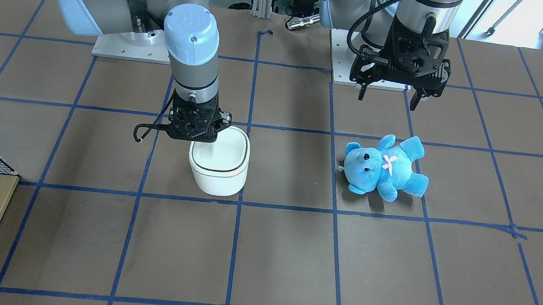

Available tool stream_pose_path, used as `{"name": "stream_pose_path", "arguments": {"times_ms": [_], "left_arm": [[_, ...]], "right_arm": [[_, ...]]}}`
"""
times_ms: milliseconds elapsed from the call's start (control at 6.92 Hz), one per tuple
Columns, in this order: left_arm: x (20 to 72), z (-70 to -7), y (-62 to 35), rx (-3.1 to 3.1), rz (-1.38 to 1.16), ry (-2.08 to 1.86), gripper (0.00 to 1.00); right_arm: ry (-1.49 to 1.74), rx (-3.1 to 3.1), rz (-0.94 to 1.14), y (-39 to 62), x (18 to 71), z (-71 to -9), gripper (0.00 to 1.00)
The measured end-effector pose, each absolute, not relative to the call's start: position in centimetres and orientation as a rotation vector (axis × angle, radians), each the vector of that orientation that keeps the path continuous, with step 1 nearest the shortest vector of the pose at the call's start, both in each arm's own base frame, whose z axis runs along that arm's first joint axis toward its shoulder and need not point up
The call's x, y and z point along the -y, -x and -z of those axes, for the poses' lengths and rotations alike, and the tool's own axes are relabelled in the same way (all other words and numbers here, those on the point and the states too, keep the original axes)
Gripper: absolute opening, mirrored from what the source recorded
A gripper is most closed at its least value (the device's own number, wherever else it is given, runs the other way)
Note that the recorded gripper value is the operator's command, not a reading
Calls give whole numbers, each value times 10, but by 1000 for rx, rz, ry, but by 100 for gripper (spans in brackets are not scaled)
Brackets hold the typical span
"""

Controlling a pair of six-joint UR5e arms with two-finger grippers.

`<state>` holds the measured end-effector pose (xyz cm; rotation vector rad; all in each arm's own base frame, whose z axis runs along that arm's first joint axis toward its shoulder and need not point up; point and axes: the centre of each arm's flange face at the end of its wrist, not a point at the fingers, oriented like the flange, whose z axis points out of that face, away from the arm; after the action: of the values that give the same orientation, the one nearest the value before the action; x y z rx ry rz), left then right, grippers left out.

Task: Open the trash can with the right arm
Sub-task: 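Lower the right gripper onto the lid's edge farthest from the robot, then push the lid edge with the right gripper to flip it open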

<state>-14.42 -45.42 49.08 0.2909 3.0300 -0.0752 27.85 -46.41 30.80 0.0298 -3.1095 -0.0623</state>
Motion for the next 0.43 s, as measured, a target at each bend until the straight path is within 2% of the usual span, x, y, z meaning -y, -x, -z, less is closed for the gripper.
{"name": "stream_pose_path", "arguments": {"times_ms": [433], "left_arm": [[454,-492,144,-3030,77,-291,100]], "right_arm": [[-33,3093,6,-275,464,-336,0]]}}
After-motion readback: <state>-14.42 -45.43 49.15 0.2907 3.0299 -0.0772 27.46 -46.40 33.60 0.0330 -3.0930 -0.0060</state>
